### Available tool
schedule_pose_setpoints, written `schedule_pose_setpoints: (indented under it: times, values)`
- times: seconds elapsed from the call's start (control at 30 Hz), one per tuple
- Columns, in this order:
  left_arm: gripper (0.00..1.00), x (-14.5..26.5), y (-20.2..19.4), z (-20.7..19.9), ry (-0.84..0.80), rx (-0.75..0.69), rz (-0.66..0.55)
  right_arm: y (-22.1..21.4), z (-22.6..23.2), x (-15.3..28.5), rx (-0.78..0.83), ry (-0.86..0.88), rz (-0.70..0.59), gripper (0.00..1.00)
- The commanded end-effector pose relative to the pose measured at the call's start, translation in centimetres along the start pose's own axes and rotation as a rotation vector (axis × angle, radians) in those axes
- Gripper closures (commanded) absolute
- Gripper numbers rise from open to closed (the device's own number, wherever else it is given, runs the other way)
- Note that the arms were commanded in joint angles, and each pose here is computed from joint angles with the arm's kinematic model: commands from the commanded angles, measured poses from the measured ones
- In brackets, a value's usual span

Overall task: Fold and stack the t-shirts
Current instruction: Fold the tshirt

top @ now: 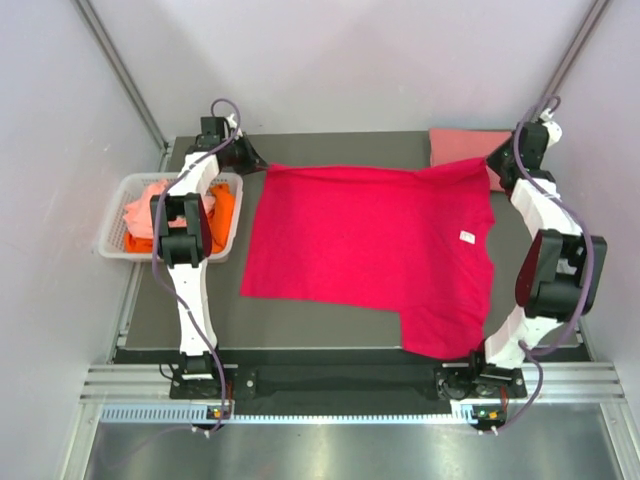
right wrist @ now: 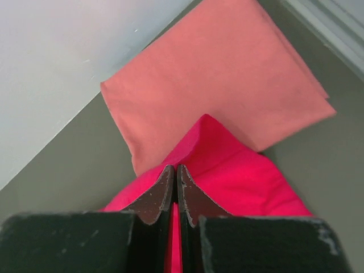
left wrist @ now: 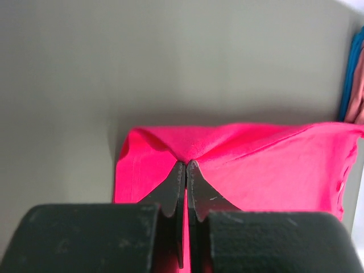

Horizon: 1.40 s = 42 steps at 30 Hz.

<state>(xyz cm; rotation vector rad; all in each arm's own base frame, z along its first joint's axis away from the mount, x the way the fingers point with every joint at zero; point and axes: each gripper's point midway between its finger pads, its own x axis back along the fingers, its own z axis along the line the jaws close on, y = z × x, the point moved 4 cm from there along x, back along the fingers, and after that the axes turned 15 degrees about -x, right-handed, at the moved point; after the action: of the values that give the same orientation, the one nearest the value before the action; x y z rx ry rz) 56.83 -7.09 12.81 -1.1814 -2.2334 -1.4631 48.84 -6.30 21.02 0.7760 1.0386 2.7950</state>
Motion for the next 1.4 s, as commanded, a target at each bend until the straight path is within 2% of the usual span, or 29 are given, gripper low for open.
schedule_pose_setpoints:
  times: [0.0, 0.07, 0.3, 0.47, 0.63, 0.73, 0.87, 1.07, 1.2, 1.37]
  values:
    - [1.0, 2.9, 0.1, 0.1, 0.045, -0.014, 0.061, 2.3, -0.9, 3.5, -0.038, -0.055, -0.039, 1.0]
    - [1.0, 3.4, -0.2, 0.4, 0.062, -0.019, 0.076, 1.9, -2.4, 4.5, -0.047, -0.106, -0.015, 1.0]
    - [1.0, 4.8, -0.9, -0.4, 0.071, -0.017, 0.103, 0.5, -4.1, 8.5, -0.038, -0.116, 0.03, 1.0]
    - [1.0, 6.1, -0.4, -1.5, 0.065, -0.031, 0.087, -0.3, -4.6, 10.2, -0.047, -0.101, 0.049, 1.0]
    - [1.0, 6.4, 1.0, -3.8, -0.071, -0.017, 0.028, 0.0, -4.5, 10.5, -0.039, -0.098, 0.039, 1.0]
    - [1.0, 6.7, 2.0, -4.0, -0.047, -0.03, 0.002, 0.0, -4.6, 10.4, -0.032, -0.114, 0.044, 1.0]
    - [1.0, 7.9, 1.1, -3.7, 0.041, 0.009, 0.049, 0.2, -5.4, 11.1, -0.026, -0.162, 0.046, 1.0]
    - [1.0, 8.9, -2.2, -2.5, 0.169, 0.02, 0.179, -1.0, -9.1, 13.7, -0.007, -0.385, 0.141, 1.0]
    - [1.0, 8.9, -3.9, -2.4, 0.187, 0.037, 0.245, -1.8, -10.9, 14.8, -0.005, -0.422, 0.115, 1.0]
    - [1.0, 8.2, -6.2, -4.0, 0.215, -0.011, 0.306, -3.5, -12.2, 15.2, -0.053, -0.398, 0.106, 1.0]
